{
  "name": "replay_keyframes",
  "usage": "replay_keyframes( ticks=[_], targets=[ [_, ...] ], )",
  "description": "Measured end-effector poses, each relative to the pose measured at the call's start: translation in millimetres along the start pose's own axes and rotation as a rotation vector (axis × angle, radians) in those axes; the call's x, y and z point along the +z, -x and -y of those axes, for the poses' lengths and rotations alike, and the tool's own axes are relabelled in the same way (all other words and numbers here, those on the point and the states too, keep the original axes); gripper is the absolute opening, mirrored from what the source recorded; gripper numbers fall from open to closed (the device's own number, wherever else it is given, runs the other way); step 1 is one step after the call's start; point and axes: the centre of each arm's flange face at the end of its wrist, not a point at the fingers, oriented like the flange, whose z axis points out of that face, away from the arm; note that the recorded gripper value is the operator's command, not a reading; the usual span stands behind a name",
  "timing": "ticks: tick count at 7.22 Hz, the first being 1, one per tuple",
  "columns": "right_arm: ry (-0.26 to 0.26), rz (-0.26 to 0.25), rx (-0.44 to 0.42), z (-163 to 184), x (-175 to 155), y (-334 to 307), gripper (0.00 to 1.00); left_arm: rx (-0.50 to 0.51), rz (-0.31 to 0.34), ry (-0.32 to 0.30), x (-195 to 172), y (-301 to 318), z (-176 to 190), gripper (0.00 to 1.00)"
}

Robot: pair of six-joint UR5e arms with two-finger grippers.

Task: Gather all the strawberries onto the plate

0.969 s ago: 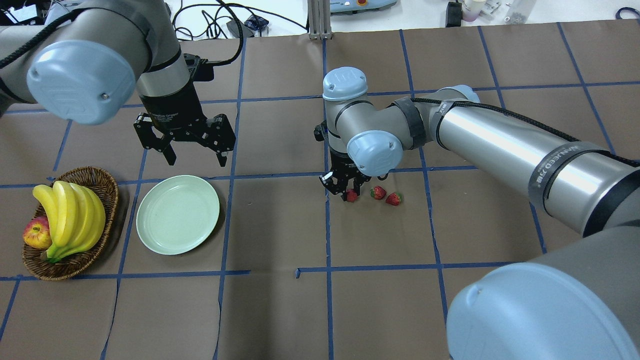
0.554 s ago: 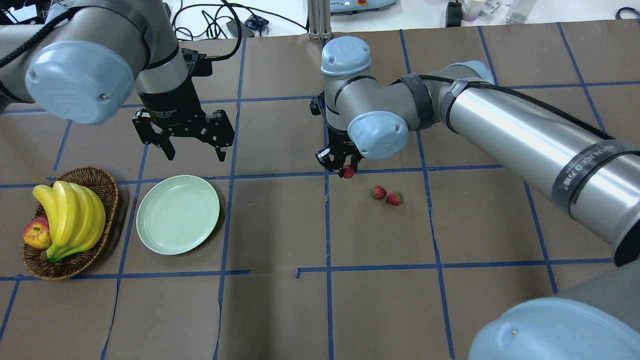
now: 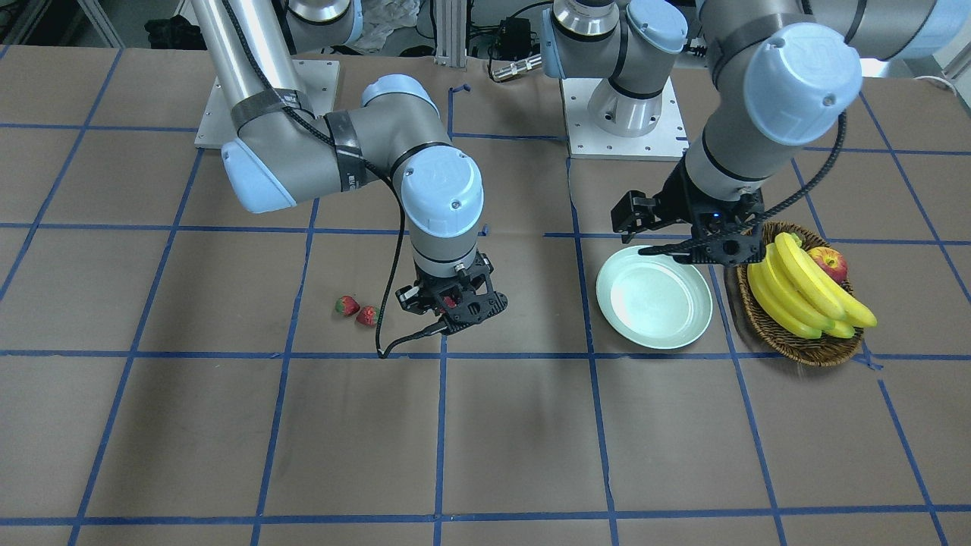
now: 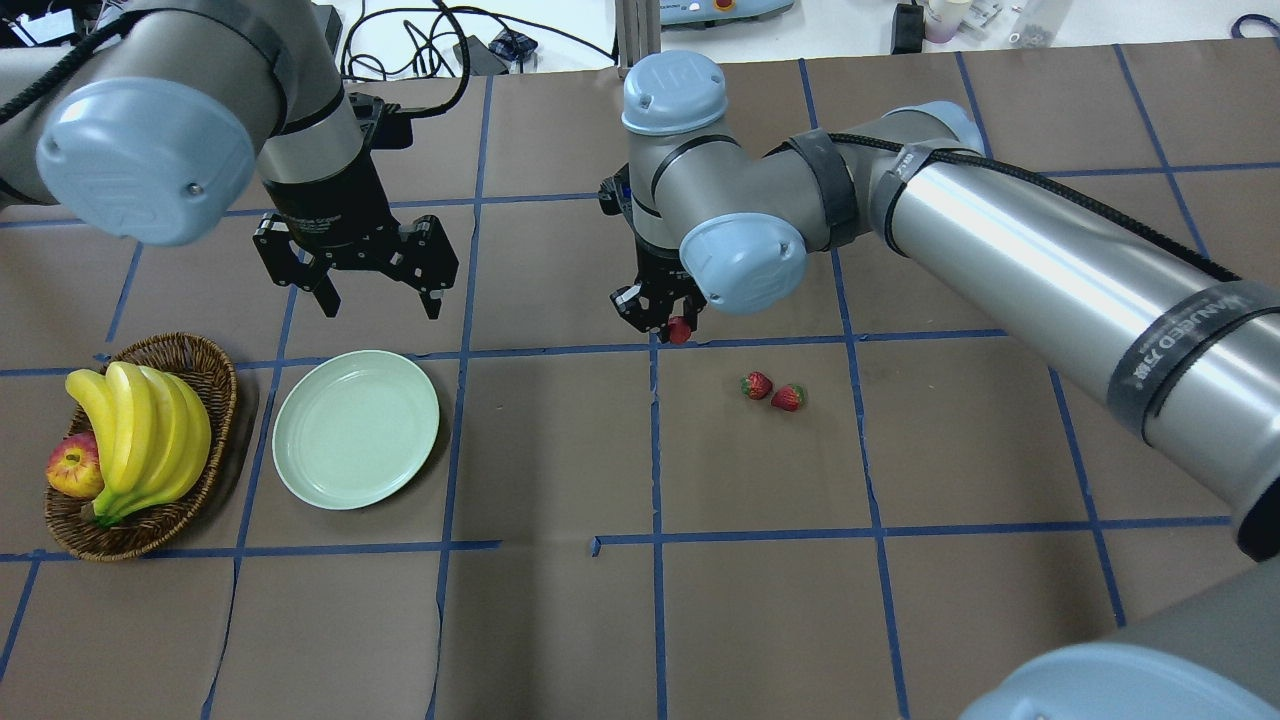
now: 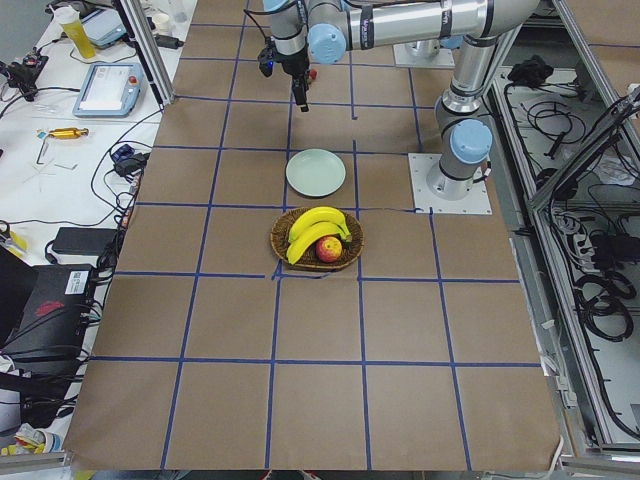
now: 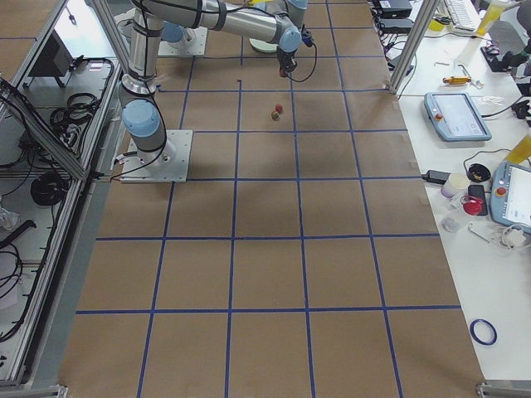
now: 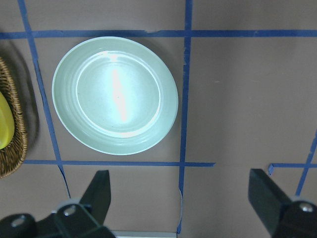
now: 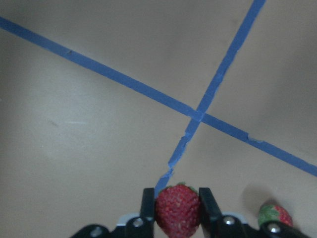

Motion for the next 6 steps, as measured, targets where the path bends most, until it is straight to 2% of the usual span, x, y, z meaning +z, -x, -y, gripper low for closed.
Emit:
replay_keyframes(
  ticks=[1,3,4,5,6],
  targets=[
    [0.005,-0.001,-0.022,0.2,8.0,15.6,0.0,0.014,-0.004,0.007,2.9,12.6,2.2,1.0],
    [0.014,0.0,-0.068,7.0,45.2,48.3,0.0,0.022,-0.008,0.03,18.0,19.5,2.5,1.0],
    [0.02,0.021,-0.078,8.4,58.8,59.3,0.23,0.021,-0.009,0.035,24.1,19.8,2.4,1.0],
    [0.027,0.051,-0.083,8.4,66.8,65.5,0.52,0.021,-0.009,0.04,28.1,19.8,2.1,1.0],
    [0.036,0.066,-0.086,7.8,72.5,67.9,0.98,0.022,-0.009,0.044,30.3,19.9,1.8,1.0]
  ],
)
